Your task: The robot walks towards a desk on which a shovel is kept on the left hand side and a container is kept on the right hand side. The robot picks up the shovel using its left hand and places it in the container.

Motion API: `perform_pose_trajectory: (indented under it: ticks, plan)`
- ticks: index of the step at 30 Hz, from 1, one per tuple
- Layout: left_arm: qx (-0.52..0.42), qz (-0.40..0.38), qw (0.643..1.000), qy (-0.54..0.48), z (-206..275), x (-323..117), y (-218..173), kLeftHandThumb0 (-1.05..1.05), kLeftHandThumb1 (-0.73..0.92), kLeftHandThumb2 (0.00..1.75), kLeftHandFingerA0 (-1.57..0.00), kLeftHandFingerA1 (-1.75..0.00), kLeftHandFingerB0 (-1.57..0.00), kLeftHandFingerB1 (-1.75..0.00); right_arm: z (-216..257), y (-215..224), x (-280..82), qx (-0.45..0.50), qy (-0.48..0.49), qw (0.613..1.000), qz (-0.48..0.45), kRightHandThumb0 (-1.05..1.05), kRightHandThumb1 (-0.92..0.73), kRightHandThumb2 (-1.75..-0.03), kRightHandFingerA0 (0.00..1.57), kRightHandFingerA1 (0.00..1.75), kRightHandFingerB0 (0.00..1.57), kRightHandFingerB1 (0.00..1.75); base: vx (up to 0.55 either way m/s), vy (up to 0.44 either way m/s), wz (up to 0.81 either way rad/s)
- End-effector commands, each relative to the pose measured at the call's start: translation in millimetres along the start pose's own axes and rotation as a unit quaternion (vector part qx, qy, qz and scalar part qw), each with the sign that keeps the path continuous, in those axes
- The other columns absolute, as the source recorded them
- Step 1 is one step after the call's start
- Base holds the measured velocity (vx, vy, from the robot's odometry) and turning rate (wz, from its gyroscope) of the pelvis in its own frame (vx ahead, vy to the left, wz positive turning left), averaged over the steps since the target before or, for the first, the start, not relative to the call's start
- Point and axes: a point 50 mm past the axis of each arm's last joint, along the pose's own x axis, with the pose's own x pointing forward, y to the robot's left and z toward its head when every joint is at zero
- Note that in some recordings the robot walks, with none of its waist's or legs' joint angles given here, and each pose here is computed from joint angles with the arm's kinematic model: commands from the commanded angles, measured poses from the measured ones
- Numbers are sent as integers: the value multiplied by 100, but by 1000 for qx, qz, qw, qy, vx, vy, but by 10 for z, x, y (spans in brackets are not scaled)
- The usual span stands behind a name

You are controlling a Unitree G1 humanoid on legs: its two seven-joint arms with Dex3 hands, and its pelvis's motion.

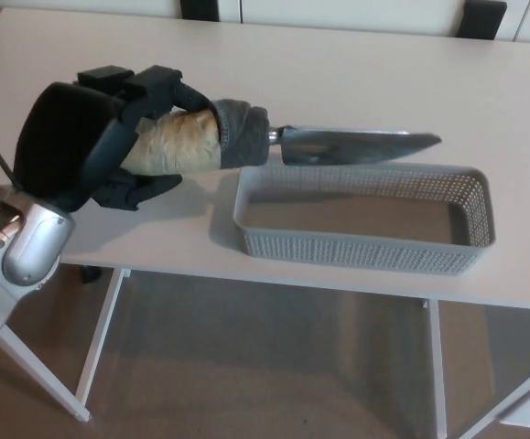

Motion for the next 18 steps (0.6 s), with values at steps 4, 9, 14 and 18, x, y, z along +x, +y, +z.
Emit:
perform_pose_trajectory:
  ticks: [4, 9, 14, 18]
  plan:
    - [-55, -115, 991, -40, 63, 69, 6, -10, 85, 68, -80, -166, -70, -125, -22, -5, 10, -20, 5, 1000, 5, -41, -49, -90, 69, 68, 49, 58, 0, 0, 0]
    - [-38, -169, 984, -32, 32, 153, -36, -19, 87, 68, -78, -165, -67, -141, 3, -7, 5, -26, 1, 1000, 5, -42, -49, -90, 69, 67, 50, 58, 0, 0, 0]
    - [-16, -207, 978, -15, 10, 276, -2, -20, 85, 65, -70, -162, -67, -122, 26, -29, 39, -24, -7, 1000, 3, -40, -49, -90, 70, 68, 50, 59, 0, 0, 0]
    - [6, -238, 971, -12, 25, 356, 12, -24, 79, 64, -79, -114, -82, -55, 35, -22, 49, -25, -4, 1000, 6, -38, -49, -90, 69, 68, 49, 59, 0, 0, 0]
